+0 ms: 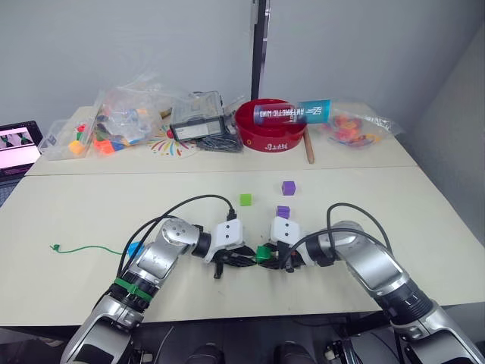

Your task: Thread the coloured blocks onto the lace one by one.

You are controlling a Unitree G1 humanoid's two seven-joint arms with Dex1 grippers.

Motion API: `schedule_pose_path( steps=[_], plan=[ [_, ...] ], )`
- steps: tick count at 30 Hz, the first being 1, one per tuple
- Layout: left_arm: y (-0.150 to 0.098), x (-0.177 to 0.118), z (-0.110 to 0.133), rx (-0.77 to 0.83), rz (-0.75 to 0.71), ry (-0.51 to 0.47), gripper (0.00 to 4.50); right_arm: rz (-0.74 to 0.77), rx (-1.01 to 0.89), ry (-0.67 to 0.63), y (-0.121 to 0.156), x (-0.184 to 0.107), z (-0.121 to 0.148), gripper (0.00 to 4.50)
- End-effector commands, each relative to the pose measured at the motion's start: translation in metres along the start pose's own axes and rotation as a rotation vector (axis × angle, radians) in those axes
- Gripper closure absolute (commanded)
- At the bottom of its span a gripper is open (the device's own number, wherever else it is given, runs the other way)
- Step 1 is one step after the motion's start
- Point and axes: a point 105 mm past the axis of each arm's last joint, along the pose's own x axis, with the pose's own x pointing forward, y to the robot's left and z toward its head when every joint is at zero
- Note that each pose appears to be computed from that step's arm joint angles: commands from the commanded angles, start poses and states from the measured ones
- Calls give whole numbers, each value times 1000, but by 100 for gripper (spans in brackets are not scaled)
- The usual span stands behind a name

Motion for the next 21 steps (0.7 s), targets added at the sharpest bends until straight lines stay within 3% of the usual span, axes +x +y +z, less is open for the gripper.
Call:
schedule_pose_path(
  steps=[1, 7, 10, 11, 17, 18, 21],
  plan=[
    [0, -3, 16, 27, 5, -62, 208, 25, -12, -14, 7, 4, 4, 330],
    [-3, -25, 16, 15, 31, -54, 10, 32, -7, -8, 7, 4, 3, 330],
    [-5, -30, 17, -5, 37, -66, 2, 25, 0, -20, 6, 4, 4, 330],
    [-5, -31, 17, -8, 40, -66, 0, 23, 1, -25, 6, 4, 5, 224],
    [-7, -26, 18, -7, 24, -76, 0, 28, -11, -53, 6, -7, 12, 24],
    [-7, -23, 19, -6, 17, -78, 0, 35, -14, -55, 8, -11, 13, 2],
    [-7, -17, 20, 1, 2, -86, 0, 41, -14, -54, 11, -23, 11, 2]
  ],
)
